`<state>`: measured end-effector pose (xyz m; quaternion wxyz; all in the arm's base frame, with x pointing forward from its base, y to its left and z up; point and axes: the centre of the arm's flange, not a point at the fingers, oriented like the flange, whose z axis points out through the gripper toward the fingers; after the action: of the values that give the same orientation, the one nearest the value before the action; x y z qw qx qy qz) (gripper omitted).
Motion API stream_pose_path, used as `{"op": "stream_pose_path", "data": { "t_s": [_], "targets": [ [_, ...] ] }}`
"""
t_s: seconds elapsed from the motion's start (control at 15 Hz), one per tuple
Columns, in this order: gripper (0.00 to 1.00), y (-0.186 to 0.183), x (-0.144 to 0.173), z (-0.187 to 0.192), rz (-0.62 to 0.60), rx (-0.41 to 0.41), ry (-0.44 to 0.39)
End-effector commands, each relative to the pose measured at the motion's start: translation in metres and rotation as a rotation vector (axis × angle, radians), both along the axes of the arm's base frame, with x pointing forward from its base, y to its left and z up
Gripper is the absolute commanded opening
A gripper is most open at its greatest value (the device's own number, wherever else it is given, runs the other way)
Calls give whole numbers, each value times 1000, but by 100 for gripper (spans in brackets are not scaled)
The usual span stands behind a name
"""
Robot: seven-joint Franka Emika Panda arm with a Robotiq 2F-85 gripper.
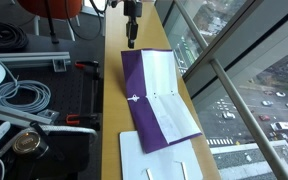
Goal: Open the purple file holder
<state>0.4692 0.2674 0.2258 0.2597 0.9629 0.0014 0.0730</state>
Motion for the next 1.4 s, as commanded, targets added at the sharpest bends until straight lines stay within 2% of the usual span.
{"op": "stream_pose_path", "data": {
  "t_s": [0.0, 0.27, 0.47, 0.6, 0.93, 1.2, 1.33],
  "targets": [
    [70, -9, 1, 39, -4, 124, -16],
    [99, -42, -1, 89, 51, 310, -12],
    [100, -85, -9, 121, 142, 448, 30],
    [100, -108, -19, 134, 197, 507, 58],
    [100, -148, -30, 151, 279, 537, 113],
    [100, -205, -28, 162, 329, 506, 191],
    [100, -230, -24, 170, 352, 520, 215]
  ]
}}
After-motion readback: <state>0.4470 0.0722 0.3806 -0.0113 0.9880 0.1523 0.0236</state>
